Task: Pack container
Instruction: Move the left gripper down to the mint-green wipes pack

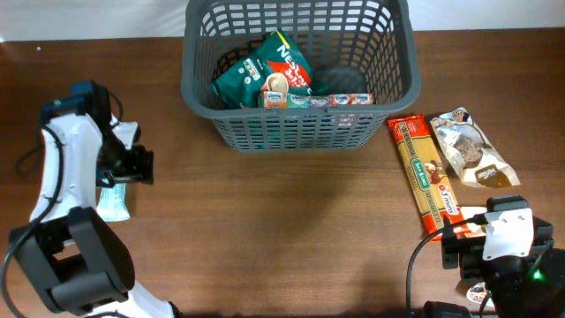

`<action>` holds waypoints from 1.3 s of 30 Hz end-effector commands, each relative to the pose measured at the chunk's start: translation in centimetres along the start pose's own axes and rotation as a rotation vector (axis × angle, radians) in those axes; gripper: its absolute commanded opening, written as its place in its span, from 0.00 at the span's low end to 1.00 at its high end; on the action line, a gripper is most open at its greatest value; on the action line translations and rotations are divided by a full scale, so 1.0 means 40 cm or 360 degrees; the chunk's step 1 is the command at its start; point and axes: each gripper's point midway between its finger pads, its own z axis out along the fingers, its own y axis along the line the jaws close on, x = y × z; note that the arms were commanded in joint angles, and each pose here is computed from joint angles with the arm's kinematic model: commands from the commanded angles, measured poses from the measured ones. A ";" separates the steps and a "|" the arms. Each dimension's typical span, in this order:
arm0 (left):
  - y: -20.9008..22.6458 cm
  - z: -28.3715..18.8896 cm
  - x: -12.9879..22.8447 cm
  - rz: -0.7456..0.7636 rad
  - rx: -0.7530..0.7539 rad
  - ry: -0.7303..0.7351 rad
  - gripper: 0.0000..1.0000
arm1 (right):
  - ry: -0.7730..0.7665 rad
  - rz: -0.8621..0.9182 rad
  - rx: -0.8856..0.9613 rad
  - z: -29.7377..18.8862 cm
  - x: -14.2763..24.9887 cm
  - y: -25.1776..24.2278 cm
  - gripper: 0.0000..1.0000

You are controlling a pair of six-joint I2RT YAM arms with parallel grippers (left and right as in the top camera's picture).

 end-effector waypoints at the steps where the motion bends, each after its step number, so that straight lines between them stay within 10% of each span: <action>1: 0.012 0.079 0.012 0.0163 -0.0049 0.0018 0.79 | -0.0019 0.0014 -0.0025 -0.002 -0.005 0.007 0.99; 21: 0.169 0.128 -0.055 0.0046 -0.0503 -0.0187 0.85 | -0.0019 0.0014 -0.0025 -0.002 -0.005 0.007 0.99; 39: 0.170 0.207 -0.027 -0.0314 -0.0220 -0.0287 0.86 | -0.0019 0.0014 -0.0025 -0.002 -0.005 0.007 0.99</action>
